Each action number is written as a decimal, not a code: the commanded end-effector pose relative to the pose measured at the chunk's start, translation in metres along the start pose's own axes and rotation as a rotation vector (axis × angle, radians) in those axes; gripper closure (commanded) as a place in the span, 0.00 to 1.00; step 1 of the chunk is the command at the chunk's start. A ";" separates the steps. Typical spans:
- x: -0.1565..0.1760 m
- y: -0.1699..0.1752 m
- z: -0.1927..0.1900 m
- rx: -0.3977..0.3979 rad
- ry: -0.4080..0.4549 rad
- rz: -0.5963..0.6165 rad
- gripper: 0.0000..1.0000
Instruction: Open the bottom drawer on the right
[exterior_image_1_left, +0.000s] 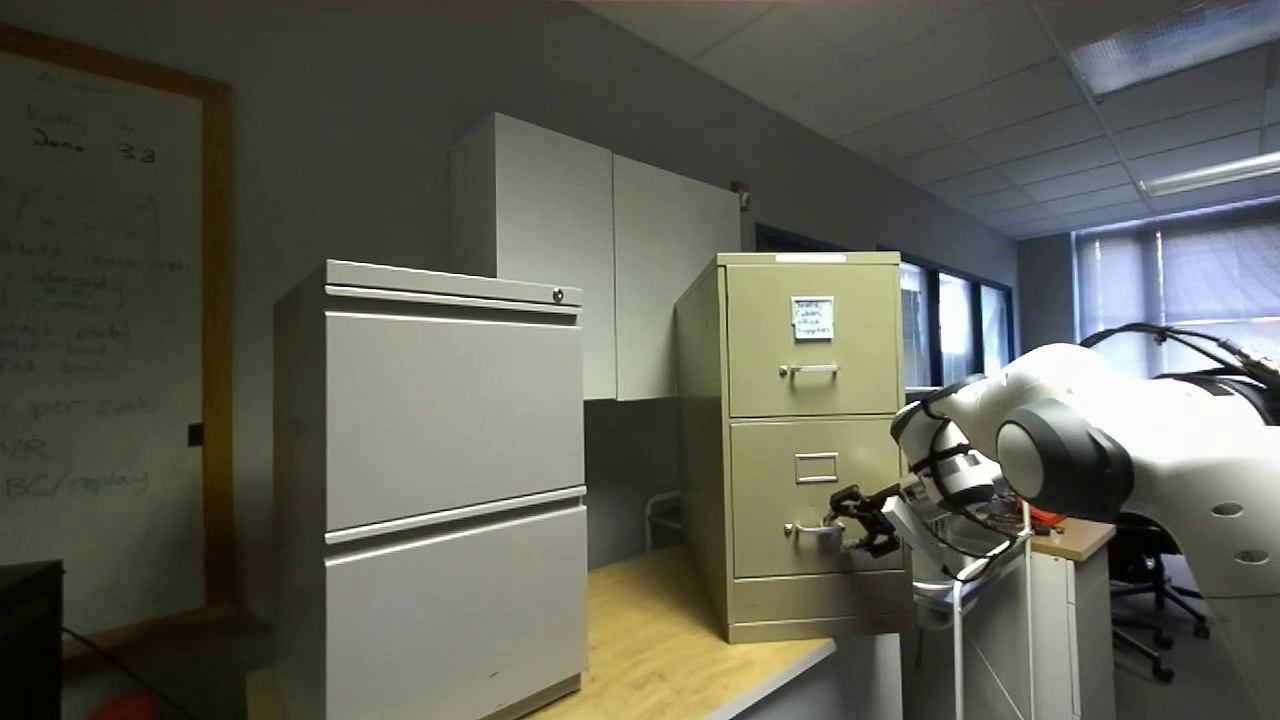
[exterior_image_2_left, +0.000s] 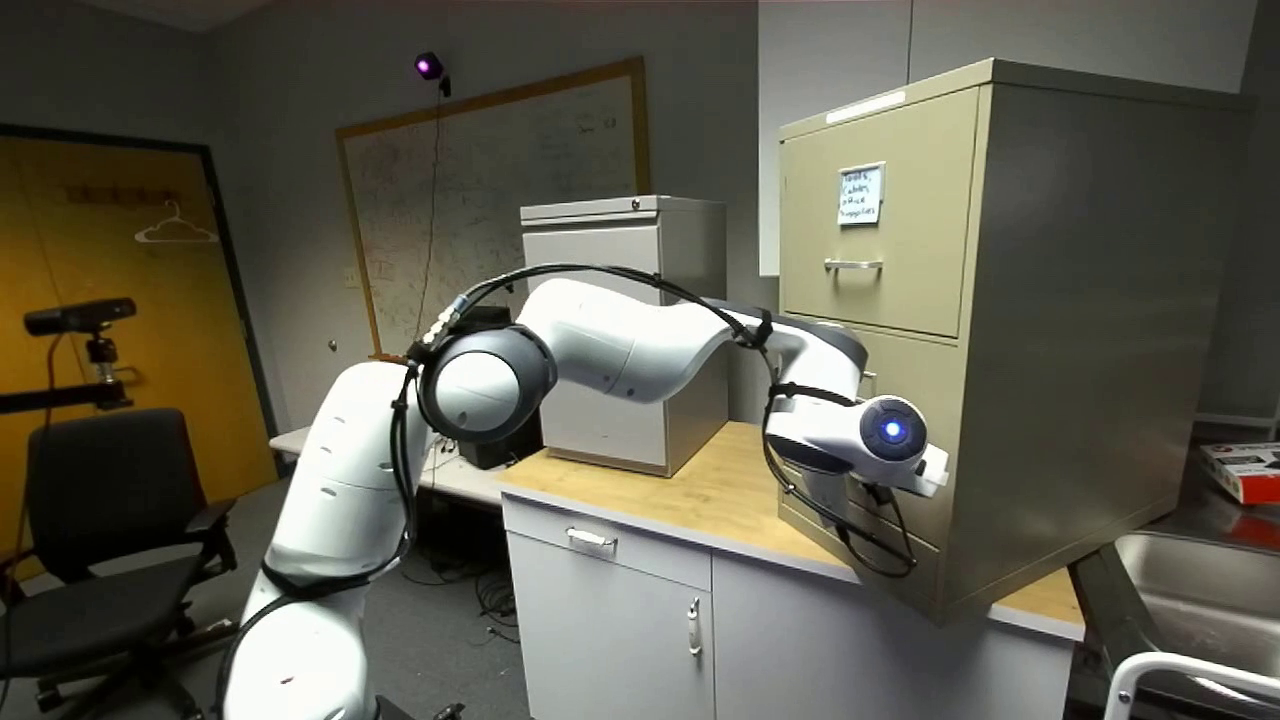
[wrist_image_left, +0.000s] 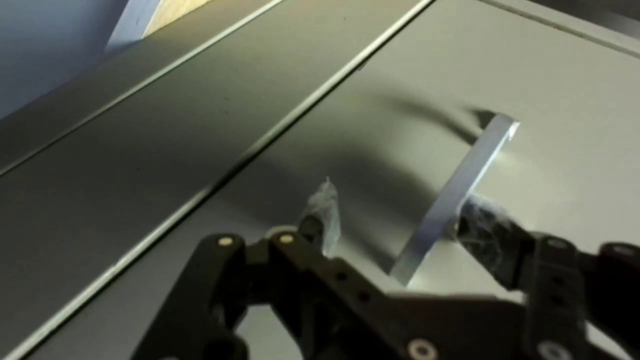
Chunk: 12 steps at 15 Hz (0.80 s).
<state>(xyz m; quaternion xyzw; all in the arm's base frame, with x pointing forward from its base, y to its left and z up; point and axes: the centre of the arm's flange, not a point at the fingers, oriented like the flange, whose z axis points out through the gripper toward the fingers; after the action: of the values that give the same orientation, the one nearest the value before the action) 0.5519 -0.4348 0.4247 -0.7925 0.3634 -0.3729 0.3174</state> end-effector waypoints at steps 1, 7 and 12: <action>0.012 0.007 0.036 -0.015 -0.063 0.030 0.63; 0.000 0.001 0.054 -0.081 -0.171 0.030 0.91; -0.043 -0.033 0.044 -0.222 -0.246 -0.116 0.94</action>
<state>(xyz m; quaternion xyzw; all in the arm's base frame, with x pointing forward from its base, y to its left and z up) 0.5908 -0.4207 0.4370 -0.8474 0.3382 -0.3060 0.2717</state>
